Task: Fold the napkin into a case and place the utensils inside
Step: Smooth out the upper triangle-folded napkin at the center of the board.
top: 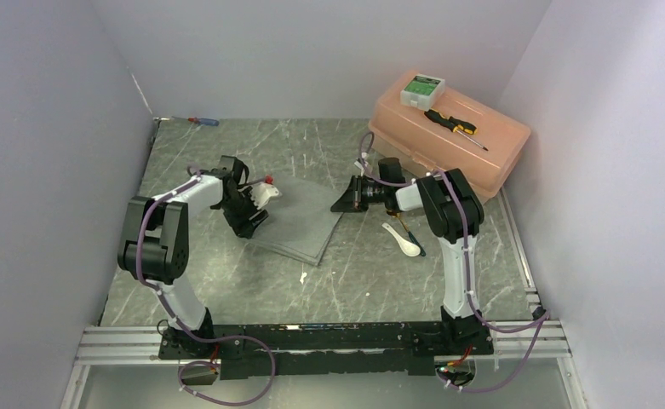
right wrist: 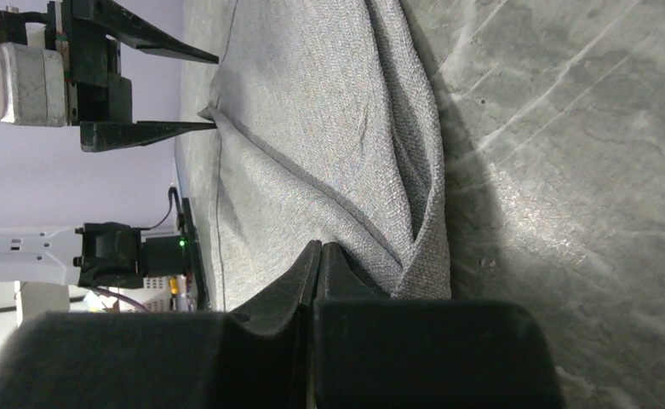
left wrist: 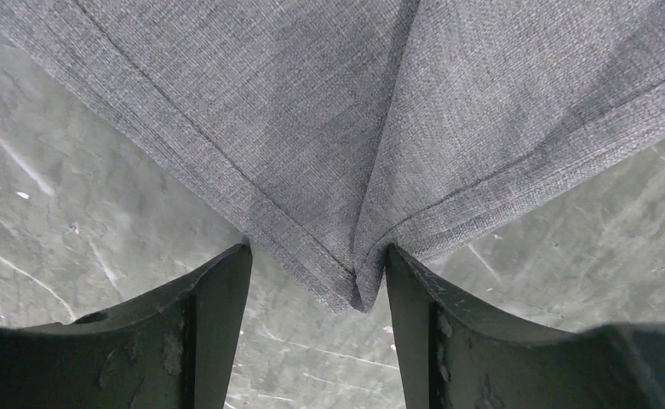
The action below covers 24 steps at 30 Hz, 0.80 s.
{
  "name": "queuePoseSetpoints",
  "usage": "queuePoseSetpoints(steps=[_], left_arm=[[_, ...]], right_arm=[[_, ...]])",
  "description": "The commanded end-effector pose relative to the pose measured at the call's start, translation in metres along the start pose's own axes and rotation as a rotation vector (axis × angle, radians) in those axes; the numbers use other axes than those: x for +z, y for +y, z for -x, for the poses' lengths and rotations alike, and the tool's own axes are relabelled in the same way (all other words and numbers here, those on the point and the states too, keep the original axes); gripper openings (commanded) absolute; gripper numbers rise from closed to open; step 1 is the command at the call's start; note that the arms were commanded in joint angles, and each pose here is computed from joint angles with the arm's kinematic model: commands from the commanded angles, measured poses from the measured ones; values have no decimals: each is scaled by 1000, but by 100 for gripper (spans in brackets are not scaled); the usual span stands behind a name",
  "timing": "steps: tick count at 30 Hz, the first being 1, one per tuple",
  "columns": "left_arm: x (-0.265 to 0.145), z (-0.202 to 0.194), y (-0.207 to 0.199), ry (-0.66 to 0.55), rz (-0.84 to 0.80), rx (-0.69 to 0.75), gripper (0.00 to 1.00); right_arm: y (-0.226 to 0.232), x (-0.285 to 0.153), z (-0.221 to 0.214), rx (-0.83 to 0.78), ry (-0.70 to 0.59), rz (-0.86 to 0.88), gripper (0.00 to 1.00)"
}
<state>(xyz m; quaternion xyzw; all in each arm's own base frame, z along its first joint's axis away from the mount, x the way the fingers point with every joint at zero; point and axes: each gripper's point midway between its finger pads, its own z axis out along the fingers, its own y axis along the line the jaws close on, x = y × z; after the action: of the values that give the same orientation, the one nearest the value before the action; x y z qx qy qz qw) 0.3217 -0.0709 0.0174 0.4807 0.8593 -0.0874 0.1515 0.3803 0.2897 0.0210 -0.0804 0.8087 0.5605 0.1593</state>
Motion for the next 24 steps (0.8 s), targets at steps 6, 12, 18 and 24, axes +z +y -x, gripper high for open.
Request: queuePoseSetpoints(steps=[6,12,18,24], left_arm=[[-8,18,3,-66,28,-7,68],[-43,46,-1,-159,3,-58,73],[-84,60,-2,-243,18,-85,80],[-137,65,21,-406,90,-95,86]], right_arm=[[67,-14,28,-369,-98,-142,34],[111,-6,-18,-758,-48,-355,58],[122,-21,-55,-1004,-41,-572,100],[110,-37,-44,-1006,-132,-684,100]])
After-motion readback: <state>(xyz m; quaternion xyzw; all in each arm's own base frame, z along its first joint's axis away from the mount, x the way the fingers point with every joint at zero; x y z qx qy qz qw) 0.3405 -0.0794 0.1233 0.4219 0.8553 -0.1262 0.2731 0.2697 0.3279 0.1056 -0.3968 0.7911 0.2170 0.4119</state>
